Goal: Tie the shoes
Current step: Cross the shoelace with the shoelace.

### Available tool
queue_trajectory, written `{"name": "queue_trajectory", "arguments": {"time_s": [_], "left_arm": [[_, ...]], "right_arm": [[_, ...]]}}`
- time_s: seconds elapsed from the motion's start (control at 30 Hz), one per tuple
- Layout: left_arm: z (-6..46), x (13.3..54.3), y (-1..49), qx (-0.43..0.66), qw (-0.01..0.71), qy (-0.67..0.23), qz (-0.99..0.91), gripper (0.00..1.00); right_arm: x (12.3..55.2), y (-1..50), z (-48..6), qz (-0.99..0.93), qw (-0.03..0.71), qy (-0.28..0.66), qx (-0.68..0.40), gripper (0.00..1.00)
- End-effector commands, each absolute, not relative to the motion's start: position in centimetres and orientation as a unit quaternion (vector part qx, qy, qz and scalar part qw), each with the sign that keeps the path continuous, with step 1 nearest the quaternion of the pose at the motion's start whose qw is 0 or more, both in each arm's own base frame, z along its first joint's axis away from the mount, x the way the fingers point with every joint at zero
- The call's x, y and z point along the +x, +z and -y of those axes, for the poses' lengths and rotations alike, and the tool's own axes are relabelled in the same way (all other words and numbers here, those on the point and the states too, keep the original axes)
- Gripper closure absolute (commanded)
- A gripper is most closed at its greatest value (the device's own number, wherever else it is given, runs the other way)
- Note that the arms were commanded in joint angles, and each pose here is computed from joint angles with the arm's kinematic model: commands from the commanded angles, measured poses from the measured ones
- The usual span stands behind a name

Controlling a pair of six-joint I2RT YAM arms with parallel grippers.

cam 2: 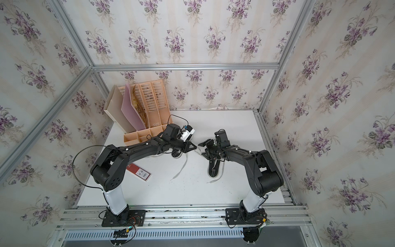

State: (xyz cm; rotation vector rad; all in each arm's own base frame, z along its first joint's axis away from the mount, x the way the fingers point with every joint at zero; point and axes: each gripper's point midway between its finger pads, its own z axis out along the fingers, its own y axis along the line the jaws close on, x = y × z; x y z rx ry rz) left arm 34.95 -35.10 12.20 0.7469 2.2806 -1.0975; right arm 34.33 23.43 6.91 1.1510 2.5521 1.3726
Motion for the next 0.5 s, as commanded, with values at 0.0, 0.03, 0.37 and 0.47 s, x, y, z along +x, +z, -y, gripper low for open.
{"name": "queue_trajectory", "arguments": {"time_s": [0.0, 0.03, 0.37, 0.47], "left_arm": [[35.5, 35.0, 13.0, 0.283, 0.258, -0.413, -0.826, 1.0], [35.5, 35.0, 13.0, 0.284, 0.257, -0.414, -0.826, 1.0], [35.5, 34.7, 13.4, 0.294, 0.258, -0.417, -0.821, 0.98], [35.3, 34.6, 14.2, 0.298, 0.267, -0.425, -0.812, 0.78]], "right_arm": [[34.4, 6.9, -24.2, -0.815, 0.0, 0.448, 0.368, 0.33], [34.5, 6.9, -24.4, -0.813, -0.003, 0.452, 0.368, 0.33], [37.3, 8.9, -23.3, -0.83, 0.066, 0.43, 0.35, 1.0], [38.0, 10.4, -22.0, -0.841, 0.107, 0.423, 0.32, 1.0]]}}
